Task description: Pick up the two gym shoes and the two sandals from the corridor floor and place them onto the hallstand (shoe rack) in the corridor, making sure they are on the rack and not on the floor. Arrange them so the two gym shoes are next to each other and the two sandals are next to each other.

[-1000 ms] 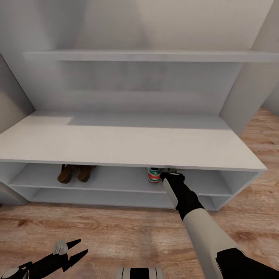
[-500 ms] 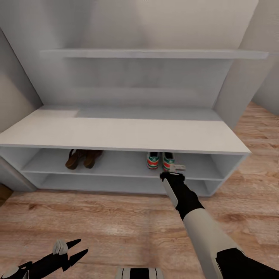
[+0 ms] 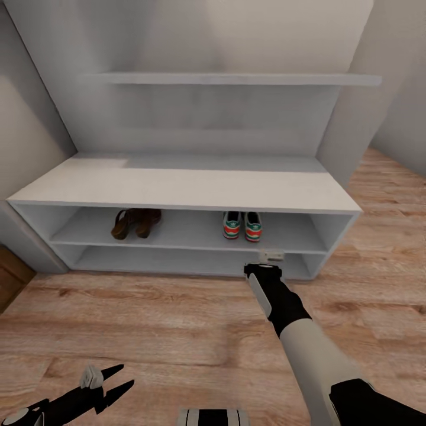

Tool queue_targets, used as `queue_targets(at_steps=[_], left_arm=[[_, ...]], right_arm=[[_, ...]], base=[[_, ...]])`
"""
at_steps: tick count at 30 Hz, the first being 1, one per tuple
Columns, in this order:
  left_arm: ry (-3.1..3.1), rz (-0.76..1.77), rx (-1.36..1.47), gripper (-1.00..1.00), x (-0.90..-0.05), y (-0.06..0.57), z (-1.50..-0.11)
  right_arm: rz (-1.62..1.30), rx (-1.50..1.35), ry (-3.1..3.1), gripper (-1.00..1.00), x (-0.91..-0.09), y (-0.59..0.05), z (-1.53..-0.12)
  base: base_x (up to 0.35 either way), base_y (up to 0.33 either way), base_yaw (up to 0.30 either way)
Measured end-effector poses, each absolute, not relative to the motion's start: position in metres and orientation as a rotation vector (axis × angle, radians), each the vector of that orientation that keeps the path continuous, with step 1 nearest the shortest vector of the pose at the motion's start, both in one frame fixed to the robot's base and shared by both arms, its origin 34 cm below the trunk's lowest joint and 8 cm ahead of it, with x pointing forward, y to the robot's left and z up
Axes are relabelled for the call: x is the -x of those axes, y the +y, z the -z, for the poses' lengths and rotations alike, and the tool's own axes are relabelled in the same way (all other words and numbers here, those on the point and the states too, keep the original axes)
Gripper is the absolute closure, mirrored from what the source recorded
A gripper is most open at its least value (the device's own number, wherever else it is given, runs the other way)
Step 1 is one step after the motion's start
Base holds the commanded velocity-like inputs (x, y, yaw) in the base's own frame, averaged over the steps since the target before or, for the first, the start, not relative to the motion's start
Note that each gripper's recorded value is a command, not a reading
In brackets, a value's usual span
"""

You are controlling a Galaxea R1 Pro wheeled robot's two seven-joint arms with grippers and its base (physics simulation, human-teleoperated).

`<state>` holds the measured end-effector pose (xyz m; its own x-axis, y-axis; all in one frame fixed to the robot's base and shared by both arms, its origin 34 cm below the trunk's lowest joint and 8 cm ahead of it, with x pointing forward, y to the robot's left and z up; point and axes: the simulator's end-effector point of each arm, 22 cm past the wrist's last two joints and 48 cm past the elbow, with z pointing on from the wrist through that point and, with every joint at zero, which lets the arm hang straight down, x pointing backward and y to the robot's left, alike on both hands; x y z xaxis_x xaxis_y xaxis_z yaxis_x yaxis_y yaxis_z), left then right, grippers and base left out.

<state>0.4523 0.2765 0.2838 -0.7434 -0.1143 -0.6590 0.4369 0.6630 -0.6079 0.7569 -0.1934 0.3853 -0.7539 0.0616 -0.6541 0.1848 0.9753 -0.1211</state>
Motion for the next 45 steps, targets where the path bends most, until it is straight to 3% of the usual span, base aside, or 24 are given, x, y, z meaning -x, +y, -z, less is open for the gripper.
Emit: queue_targets(at_steps=[9,25,45], left_arm=[[2.192,1.034,-0.248,-1.00,-0.452,0.278,-0.284],[2.178,1.021,-0.256,-1.00,-0.454,0.281,-0.291],[2.119,0.971,-0.289,-1.00,-0.470,0.293,-0.325]], right_arm=[[0.247,-0.156,2.471,-1.00,-0.743,-0.194,-0.365],[0.265,-0.190,2.461,-1.00,-0.708,-0.198,-0.311],[-0.118,-0.030,2.458,-1.00,-0.663,-0.153,-0.285]], base=[[-0.269,0.000,0.000],[-0.012,0.000,0.000],[0.000,0.000,0.000]])
